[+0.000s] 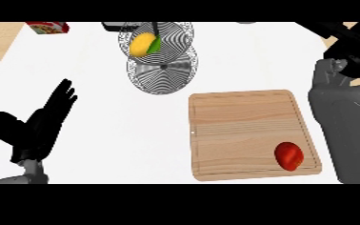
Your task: Pick the lemon from the cutting board and place it in the tiered basket
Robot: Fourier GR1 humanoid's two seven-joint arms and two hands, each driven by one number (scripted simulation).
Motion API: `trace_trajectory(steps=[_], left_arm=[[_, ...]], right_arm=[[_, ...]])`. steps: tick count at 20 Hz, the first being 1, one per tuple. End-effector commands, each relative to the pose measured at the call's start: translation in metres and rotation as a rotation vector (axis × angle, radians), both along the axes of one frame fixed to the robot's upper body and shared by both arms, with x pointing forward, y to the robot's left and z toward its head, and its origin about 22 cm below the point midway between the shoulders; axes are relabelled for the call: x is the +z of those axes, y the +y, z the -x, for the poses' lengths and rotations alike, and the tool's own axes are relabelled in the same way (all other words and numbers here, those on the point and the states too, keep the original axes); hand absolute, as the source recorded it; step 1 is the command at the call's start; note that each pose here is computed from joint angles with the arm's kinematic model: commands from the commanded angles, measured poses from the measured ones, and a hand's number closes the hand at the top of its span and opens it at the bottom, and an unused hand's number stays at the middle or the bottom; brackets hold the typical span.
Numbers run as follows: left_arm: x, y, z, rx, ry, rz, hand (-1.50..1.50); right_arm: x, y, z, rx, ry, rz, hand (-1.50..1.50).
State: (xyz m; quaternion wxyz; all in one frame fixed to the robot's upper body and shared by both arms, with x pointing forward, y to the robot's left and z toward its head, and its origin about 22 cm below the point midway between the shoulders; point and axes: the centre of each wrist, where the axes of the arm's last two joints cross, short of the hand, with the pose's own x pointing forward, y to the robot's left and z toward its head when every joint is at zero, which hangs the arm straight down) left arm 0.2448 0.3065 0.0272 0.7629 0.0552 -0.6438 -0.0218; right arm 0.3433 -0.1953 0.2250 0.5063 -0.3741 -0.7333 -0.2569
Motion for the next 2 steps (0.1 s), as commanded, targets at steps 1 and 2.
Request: trace_trajectory(steps=[1, 2], left_arm=[[0.009, -0.017, 0.003, -0.027, -0.005, 0.016, 0.00], [0.009, 0.003, -0.005, 0.000, -0.006, 0.012, 0.00]], right_arm=[[0.001, -0.039, 0.050, -0.011, 0.038, 0.057, -1.50], [0.007, -0.044, 0.066, -0.011, 0.044, 0.056, -1.50]])
